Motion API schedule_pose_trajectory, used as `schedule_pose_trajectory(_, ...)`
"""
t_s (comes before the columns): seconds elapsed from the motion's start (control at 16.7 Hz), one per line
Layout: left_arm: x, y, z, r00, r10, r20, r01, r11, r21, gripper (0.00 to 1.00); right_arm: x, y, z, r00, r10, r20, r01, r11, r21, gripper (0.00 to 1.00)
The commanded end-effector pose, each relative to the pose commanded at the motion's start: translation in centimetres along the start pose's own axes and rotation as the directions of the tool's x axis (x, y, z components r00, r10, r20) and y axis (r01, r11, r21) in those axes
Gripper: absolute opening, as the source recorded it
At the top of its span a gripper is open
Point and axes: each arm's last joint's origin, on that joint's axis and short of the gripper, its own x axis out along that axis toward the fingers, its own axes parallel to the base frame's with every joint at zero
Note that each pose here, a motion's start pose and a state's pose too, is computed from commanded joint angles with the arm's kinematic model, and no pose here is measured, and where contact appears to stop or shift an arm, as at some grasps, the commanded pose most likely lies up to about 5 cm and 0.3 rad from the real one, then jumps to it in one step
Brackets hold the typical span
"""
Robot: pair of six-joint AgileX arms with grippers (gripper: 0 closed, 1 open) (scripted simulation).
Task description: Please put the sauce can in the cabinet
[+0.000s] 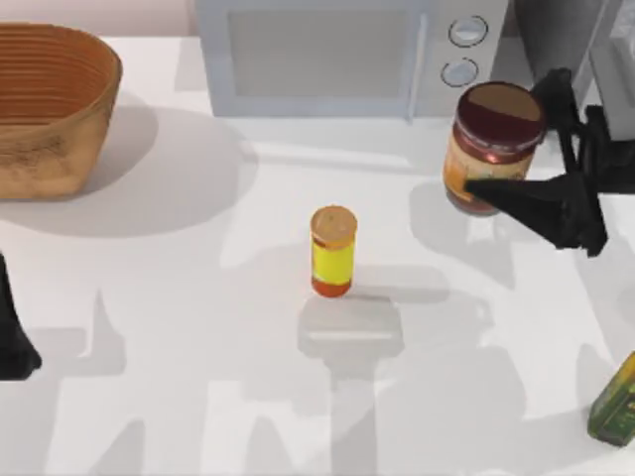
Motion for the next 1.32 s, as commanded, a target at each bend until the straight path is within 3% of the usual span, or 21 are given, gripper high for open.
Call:
schedule_pose_trajectory(0.3, 0.0, 0.0, 0.0, 1.000, 0.000, 0.000, 0.000, 1.000, 0.000, 1.00, -1.2, 2.8, 4.4, 0.980, -0.199, 0.021, 0.199, 0.979, -0.031, 0.00)
schedule_pose_trajectory(0.6, 0.0, 0.0, 0.0, 1.000, 0.000, 0.000, 0.000, 1.000, 0.000, 1.00, -2.6, 7.5, 8.4, 0.907, -0.418, 0.054, 0.420, 0.906, -0.051, 0.00)
schedule_pose_trajectory(0.9, 0.0, 0.0, 0.0, 1.000, 0.000, 0.000, 0.000, 1.000, 0.000, 1.00, -3.8, 11.6, 9.2, 0.803, -0.593, 0.057, 0.595, 0.803, -0.031, 0.00)
schedule_pose_trajectory(1.14, 0.0, 0.0, 0.0, 1.000, 0.000, 0.000, 0.000, 1.000, 0.000, 1.00, -4.8, 14.8, 7.4, 0.684, -0.729, -0.003, 0.729, 0.683, 0.037, 0.00)
schedule_pose_trajectory(1.32, 0.0, 0.0, 0.0, 1.000, 0.000, 0.000, 0.000, 1.000, 0.000, 1.00, -5.5, 16.7, 5.6, 0.597, -0.800, -0.061, 0.802, 0.593, 0.071, 0.00)
